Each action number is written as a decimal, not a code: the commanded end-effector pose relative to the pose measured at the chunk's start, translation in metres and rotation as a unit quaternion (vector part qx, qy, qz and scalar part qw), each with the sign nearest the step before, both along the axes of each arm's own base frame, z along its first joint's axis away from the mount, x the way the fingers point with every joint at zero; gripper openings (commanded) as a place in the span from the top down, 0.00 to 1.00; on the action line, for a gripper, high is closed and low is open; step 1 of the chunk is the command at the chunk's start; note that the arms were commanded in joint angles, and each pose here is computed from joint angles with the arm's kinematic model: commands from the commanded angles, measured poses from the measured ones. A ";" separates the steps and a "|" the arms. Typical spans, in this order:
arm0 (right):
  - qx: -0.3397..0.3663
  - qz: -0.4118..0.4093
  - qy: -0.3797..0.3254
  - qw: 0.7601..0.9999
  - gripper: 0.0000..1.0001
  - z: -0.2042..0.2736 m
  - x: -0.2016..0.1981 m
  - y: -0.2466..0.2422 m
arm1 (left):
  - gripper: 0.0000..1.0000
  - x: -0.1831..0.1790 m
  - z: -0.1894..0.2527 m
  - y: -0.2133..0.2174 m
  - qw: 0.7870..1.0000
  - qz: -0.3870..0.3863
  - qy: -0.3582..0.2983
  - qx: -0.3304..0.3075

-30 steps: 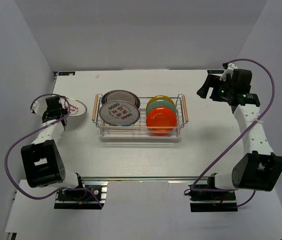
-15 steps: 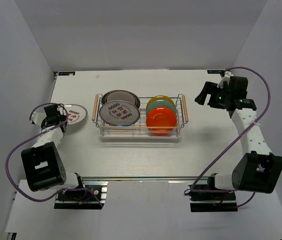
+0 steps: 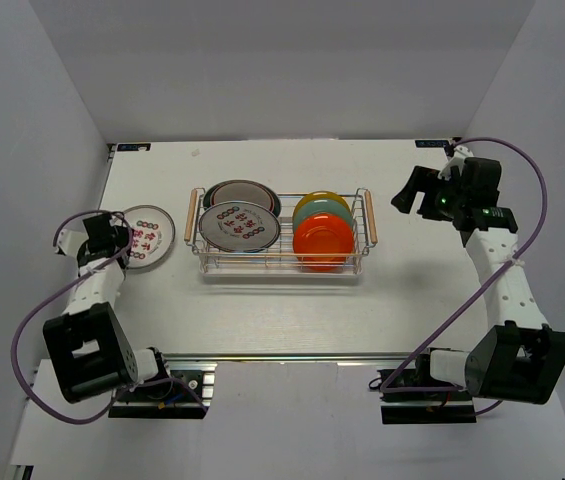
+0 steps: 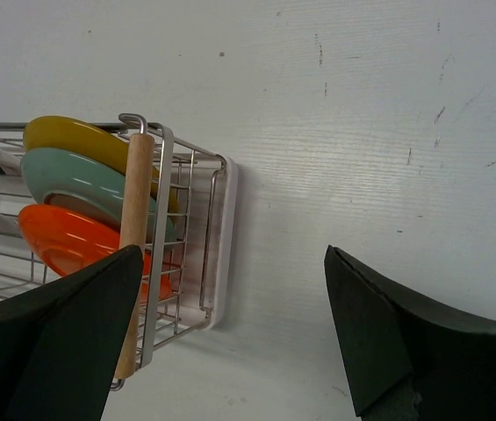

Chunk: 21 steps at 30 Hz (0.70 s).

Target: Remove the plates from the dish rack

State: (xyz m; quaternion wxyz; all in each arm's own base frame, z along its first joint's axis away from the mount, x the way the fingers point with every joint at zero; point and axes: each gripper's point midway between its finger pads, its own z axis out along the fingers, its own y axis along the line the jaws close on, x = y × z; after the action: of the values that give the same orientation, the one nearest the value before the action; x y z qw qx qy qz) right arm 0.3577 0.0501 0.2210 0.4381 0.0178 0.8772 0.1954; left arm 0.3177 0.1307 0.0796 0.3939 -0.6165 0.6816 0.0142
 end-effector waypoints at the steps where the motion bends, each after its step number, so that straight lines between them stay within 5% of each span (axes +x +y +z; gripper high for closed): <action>1: 0.000 0.000 -0.030 1.000 0.11 0.015 0.002 0.000 | 0.02 -0.005 0.034 0.006 0.999 -0.009 -0.018 0.032; 7: -0.011 -0.002 -0.029 1.000 0.11 0.017 0.005 -0.004 | 0.02 0.024 0.106 -0.008 0.983 -0.134 -0.085 0.091; 10: -0.019 0.002 -0.040 0.999 0.11 0.021 0.008 -0.005 | 0.02 0.067 0.153 -0.046 0.930 -0.298 -0.164 0.140; 13: -0.030 0.012 -0.039 0.999 0.11 0.022 0.011 -0.005 | 0.02 0.104 0.205 -0.075 0.848 -0.439 -0.221 0.196; 14: -0.033 0.018 -0.037 0.999 0.11 0.022 0.010 -0.005 | 0.02 0.113 0.198 -0.111 0.785 -0.546 -0.244 0.164; 16: -0.041 0.022 -0.036 0.998 0.11 0.021 0.011 -0.006 | 0.02 0.123 0.239 -0.134 0.709 -0.619 -0.292 0.170; 17: -0.043 0.023 -0.038 0.998 0.11 0.020 0.011 -0.006 | 0.02 0.116 0.237 -0.156 0.641 -0.684 -0.310 0.156; 19: -0.048 0.028 -0.042 0.998 0.11 0.020 0.011 -0.007 | 0.02 0.103 0.255 -0.181 0.552 -0.743 -0.325 0.193; 21: -0.051 0.035 -0.043 0.997 0.11 0.019 0.010 -0.005 | 0.02 0.096 0.268 -0.191 0.512 -0.757 -0.325 0.242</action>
State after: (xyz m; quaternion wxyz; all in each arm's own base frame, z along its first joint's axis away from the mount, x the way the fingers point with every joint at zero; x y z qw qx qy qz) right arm 0.3620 0.0455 0.2239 0.4461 -0.0180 0.8778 0.1735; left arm 0.4590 -0.0072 0.3063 0.5734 0.0735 0.7633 -0.2884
